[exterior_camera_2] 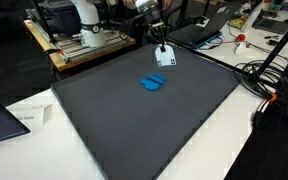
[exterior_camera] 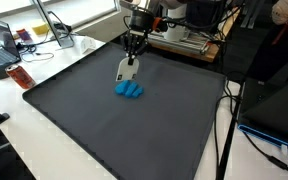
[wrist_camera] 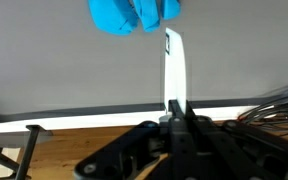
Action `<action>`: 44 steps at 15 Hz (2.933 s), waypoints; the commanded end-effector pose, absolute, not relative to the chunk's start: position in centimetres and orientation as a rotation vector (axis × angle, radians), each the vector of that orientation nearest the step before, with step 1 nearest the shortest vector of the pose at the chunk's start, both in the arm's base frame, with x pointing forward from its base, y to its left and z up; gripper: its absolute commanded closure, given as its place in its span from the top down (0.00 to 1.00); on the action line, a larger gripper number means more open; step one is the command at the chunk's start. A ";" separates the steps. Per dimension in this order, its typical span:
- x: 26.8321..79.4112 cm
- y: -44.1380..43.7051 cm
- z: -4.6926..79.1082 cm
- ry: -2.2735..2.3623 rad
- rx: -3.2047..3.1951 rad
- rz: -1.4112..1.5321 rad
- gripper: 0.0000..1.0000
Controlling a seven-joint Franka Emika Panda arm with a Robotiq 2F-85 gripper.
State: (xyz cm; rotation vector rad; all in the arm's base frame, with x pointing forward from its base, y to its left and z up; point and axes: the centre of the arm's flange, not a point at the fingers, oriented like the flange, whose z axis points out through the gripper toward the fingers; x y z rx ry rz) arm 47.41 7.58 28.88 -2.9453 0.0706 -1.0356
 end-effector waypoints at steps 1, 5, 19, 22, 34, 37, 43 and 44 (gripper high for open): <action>44.0 6.5 24.8 0.075 -2.922 -1.121 0.01; 42.9 6.8 23.1 0.068 -2.960 -1.086 0.01; 40.0 4.0 19.8 -0.020 -2.945 -1.224 0.01; 40.1 4.0 20.2 -0.064 -2.940 -1.206 0.01; 41.0 4.5 23.6 -0.079 -2.994 -0.914 0.01; 41.1 4.6 25.3 -0.071 -3.009 -0.798 0.01; 42.5 5.4 29.5 -0.080 -3.041 -0.580 0.01; 43.0 5.4 30.2 -0.101 -3.044 -0.538 0.01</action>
